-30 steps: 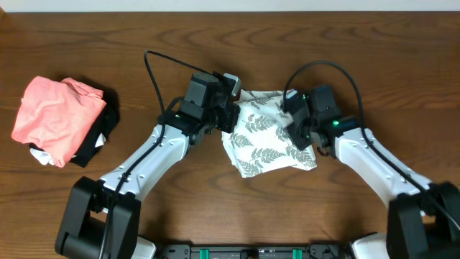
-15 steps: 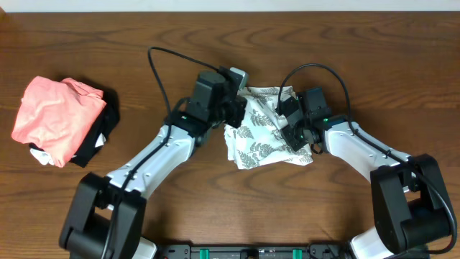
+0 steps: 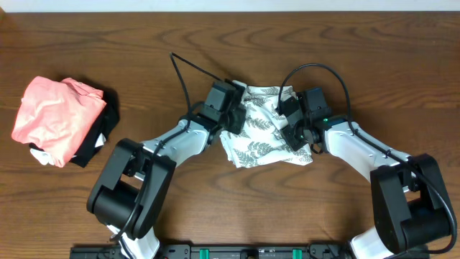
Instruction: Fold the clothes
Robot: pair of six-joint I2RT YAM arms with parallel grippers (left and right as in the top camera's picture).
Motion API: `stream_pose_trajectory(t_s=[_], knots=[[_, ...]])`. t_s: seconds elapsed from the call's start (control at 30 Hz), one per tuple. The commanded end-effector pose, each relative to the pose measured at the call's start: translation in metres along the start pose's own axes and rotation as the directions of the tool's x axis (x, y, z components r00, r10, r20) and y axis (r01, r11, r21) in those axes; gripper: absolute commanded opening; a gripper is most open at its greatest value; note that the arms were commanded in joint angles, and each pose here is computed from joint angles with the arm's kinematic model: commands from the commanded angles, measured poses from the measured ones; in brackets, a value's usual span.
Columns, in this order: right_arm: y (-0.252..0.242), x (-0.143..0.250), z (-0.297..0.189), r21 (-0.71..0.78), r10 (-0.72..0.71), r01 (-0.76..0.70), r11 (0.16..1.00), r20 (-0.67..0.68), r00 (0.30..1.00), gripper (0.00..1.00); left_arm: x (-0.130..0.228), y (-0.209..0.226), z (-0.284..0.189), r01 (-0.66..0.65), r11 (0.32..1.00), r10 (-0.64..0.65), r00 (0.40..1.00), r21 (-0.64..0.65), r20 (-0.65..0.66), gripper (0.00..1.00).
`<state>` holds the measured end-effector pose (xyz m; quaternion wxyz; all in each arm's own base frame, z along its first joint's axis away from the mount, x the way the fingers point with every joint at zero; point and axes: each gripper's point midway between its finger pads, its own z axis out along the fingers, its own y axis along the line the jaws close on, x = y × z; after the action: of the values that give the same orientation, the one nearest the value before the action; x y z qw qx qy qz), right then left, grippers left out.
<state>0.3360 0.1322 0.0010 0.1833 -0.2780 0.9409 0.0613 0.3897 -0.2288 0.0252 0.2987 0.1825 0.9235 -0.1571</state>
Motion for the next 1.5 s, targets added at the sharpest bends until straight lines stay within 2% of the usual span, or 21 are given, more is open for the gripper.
stream_pose_trajectory(t_s=[0.0, 0.23, 0.47, 0.6, 0.73, 0.77, 0.8, 0.83, 0.87, 0.97, 1.07, 1.3, 1.47], knots=[[-0.009, 0.067, 0.03, 0.069, 0.126, -0.114, 0.991, -0.203, 0.971, 0.46, -0.004, 0.018, -0.001, 0.005, 0.999, -0.005, 1.0, -0.052, 0.0, 0.06], [-0.037, 0.084, 0.022, 0.251, 0.36, -0.307, 0.918, -0.207, 0.91, 0.47, 0.0, 0.019, -0.001, 0.008, 0.998, -0.009, 1.0, -0.054, -0.015, 0.06], [-0.037, 0.084, 0.022, 0.252, 0.361, -0.308, 0.918, -0.205, 0.91, 0.47, 0.001, 0.019, -0.001, 0.008, 0.998, -0.009, 1.0, -0.054, -0.019, 0.06], [-0.044, 0.052, 0.005, 0.246, 0.354, -0.318, 0.915, -0.116, 0.928, 0.5, 0.001, 0.019, -0.001, 0.008, 0.998, -0.009, 1.0, -0.054, -0.018, 0.06], [-0.053, -0.006, -0.045, 0.228, 0.332, -0.339, 0.913, 0.07, 0.941, 0.49, 0.001, 0.019, -0.001, 0.009, 0.998, -0.01, 1.0, -0.054, -0.019, 0.06], [-0.052, -0.022, -0.06, 0.208, 0.316, -0.336, 0.919, 0.124, 0.941, 0.44, 0.001, 0.019, -0.001, 0.009, 0.998, -0.01, 1.0, -0.054, -0.019, 0.06], [-0.049, -0.036, -0.072, 0.176, 0.291, -0.319, 0.931, 0.169, 0.942, 0.33, 0.001, 0.019, -0.001, 0.008, 0.998, -0.009, 1.0, -0.054, -0.019, 0.06], [-0.043, -0.048, -0.081, 0.136, 0.263, -0.294, 0.946, 0.207, 0.942, 0.08, 0.001, 0.019, -0.001, 0.008, 0.998, -0.009, 1.0, -0.054, -0.019, 0.06], [-0.033, -0.063, -0.092, 0.069, 0.233, -0.258, 0.964, 0.253, 0.939, 0.01, 0.001, 0.019, -0.001, 0.008, 0.998, -0.009, 1.0, -0.054, -0.019, 0.06], [0.004, -0.086, -0.104, -0.158, 0.226, -0.185, 0.97, 0.308, 0.924, 0.01, 0.001, 0.019, -0.001, 0.008, 0.998, -0.009, 1.0, -0.054, -0.019, 0.06], [0.043, -0.093, -0.105, -0.384, 0.233, -0.107, 0.917, 0.298, 0.926, 0.01, 0.001, 0.019, -0.001, 0.009, 0.998, -0.01, 1.0, -0.054, -0.019, 0.06], [0.048, -0.078, -0.057, -0.437, 0.254, -0.154, 0.886, 0.18, 0.95, 0.01, 0.001, 0.019, -0.001, 0.009, 0.998, -0.01, 1.0, -0.054, -0.019, 0.06], [0.047, -0.087, -0.03, -0.468, 0.251, -0.13, 0.874, 0.204, 0.946, 0.01, 0.001, 0.019, -0.001, 0.009, 0.999, -0.01, 1.0, -0.054, -0.019, 0.06]])
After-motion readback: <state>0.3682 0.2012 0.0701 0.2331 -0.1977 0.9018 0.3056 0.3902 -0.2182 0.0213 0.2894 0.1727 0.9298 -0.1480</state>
